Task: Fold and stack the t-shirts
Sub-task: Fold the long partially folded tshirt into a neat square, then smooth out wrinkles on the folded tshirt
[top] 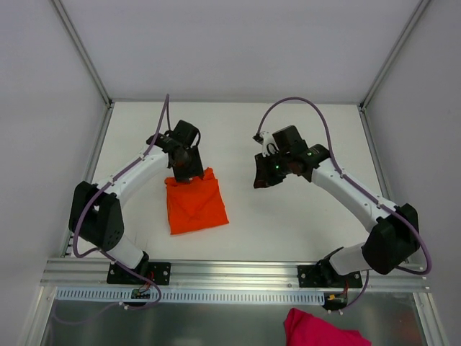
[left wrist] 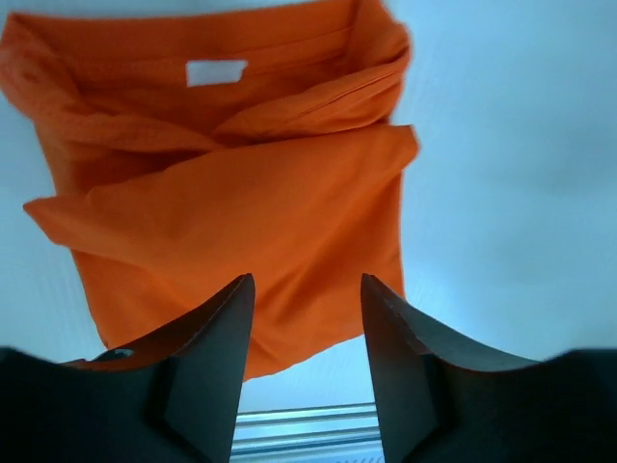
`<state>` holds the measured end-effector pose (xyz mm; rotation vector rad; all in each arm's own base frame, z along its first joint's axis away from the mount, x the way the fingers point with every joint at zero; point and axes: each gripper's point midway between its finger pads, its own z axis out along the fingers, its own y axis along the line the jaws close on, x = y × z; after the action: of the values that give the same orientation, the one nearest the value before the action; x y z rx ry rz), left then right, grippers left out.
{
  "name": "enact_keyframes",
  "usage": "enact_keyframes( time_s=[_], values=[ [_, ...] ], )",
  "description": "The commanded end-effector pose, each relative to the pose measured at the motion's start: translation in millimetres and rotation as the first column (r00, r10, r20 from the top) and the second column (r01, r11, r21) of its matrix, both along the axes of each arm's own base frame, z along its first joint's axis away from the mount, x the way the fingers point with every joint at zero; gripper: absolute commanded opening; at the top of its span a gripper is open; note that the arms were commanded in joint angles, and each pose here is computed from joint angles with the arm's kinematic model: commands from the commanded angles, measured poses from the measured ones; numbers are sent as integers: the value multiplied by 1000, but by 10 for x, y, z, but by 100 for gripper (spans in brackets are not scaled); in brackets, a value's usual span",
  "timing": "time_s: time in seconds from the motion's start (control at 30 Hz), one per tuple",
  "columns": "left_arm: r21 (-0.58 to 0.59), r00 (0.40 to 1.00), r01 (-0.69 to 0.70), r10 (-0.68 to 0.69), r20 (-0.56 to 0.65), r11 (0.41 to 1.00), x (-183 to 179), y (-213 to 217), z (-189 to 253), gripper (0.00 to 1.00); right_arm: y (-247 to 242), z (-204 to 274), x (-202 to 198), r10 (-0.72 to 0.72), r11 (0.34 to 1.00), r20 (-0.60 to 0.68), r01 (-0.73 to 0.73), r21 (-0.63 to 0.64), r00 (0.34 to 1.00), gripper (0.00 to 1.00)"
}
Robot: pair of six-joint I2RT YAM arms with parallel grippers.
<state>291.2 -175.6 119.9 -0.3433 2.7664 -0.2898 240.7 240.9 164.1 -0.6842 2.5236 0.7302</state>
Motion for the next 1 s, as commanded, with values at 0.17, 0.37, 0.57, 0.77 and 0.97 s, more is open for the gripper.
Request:
enact_keyframes(
  time_s=[0.17, 0.37, 0.57, 0.77, 0.97],
  values=[
    [52, 990, -66, 72, -118, 996, -403, 215, -333, 7, 506, 7, 67, 115, 981, -59, -104, 165, 992, 7],
    [124, 989, -72, 87, -123, 990, -471, 366, -453, 30, 706, 11, 139, 177, 974, -59, -166, 157, 982, 9],
    [150, 992, -83, 97, -86, 985, -396, 411, -411, 57, 866, -106, 228, 211, 967, -78, -197, 159, 974, 13],
    [212, 994, -81, 96, -60, 974, -325, 518, -385, 58, 1147, -459, 396, 208, 970, -145, -184, 160, 967, 27],
    [214, 992, -115, 123, -25, 970, -249, 563, -409, 61, 1285, -845, 518, 204, 976, -179, -185, 116, 962, 34]
  ],
)
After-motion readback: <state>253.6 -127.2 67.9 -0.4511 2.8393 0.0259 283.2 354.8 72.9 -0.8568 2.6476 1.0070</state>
